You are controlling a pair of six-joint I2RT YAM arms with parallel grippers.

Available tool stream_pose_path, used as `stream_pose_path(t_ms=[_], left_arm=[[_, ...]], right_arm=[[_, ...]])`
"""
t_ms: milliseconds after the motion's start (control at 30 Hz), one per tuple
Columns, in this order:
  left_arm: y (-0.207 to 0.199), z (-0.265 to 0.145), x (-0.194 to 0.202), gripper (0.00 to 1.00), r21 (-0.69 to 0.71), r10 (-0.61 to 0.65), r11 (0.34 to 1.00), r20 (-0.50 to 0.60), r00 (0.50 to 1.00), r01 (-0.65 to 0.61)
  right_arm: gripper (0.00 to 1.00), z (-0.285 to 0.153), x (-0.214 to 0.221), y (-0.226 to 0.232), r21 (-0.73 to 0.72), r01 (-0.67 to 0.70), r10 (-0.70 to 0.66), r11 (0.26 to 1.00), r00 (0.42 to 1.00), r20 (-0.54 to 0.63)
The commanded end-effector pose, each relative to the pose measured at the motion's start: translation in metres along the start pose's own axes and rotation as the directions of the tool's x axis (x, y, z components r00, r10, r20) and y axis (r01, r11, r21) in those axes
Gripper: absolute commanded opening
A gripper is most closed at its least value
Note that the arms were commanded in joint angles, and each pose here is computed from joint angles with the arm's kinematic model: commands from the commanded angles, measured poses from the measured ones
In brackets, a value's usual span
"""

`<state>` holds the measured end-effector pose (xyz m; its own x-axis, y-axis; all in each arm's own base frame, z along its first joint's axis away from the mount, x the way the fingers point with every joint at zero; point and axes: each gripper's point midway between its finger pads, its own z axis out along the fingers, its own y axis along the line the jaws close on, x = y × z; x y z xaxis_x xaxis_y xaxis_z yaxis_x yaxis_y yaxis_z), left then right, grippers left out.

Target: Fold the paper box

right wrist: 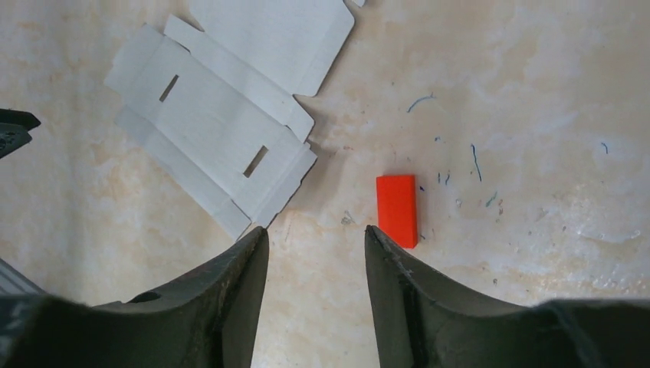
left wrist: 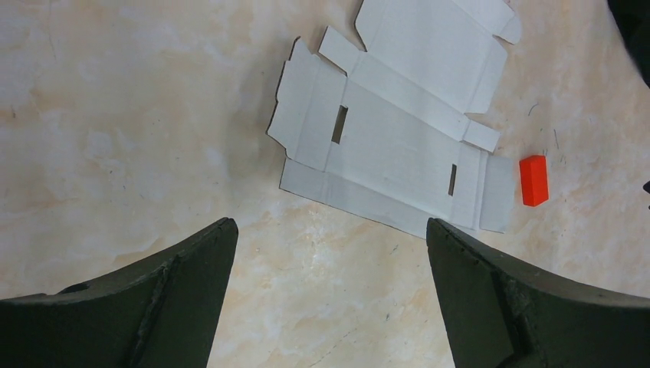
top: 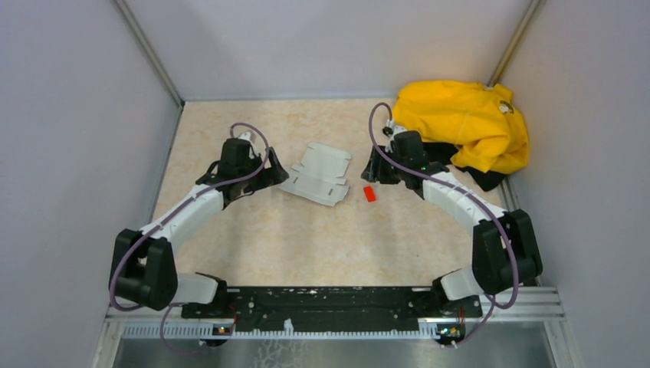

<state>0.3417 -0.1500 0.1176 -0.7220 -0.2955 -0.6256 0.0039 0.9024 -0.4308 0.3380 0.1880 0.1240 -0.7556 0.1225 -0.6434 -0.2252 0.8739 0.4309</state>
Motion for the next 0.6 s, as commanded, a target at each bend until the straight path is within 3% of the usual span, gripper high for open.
stream_pose_path(t_ms=[0, 133, 367, 567], left_arm=[[-0.01, -0.015, -0.023, 0.99, 0.005, -0.024, 1.0, 0.082, 0.996, 0.024], [-0.011, -0.021, -0.022, 0.98, 0.025, -0.044, 0.999, 0.099, 0.994, 0.042], [0.001, -0.003, -0.01, 0.99, 0.028, -0.037, 0.999, 0.136, 0.99, 0.033], [0.009, 0.011, -0.008, 0.99, -0.017, -0.007, 1.0, 0.101, 0.995, 0.009]], right_arm=[[0.42, 0.004, -0.039, 0.023, -0.069, -0.007, 0.012, 0.998, 0.997, 0.074], [0.37, 0.017, -0.04, 0.028, -0.095, -0.042, 0.047, 0.995, 0.998, 0.044], [0.39, 0.035, -0.041, 0.029, -0.122, -0.029, 0.033, 0.992, 0.999, 0.036], [0.4, 0.049, -0.041, 0.041, -0.191, -0.047, 0.045, 0.98, 0.999, -0.014]])
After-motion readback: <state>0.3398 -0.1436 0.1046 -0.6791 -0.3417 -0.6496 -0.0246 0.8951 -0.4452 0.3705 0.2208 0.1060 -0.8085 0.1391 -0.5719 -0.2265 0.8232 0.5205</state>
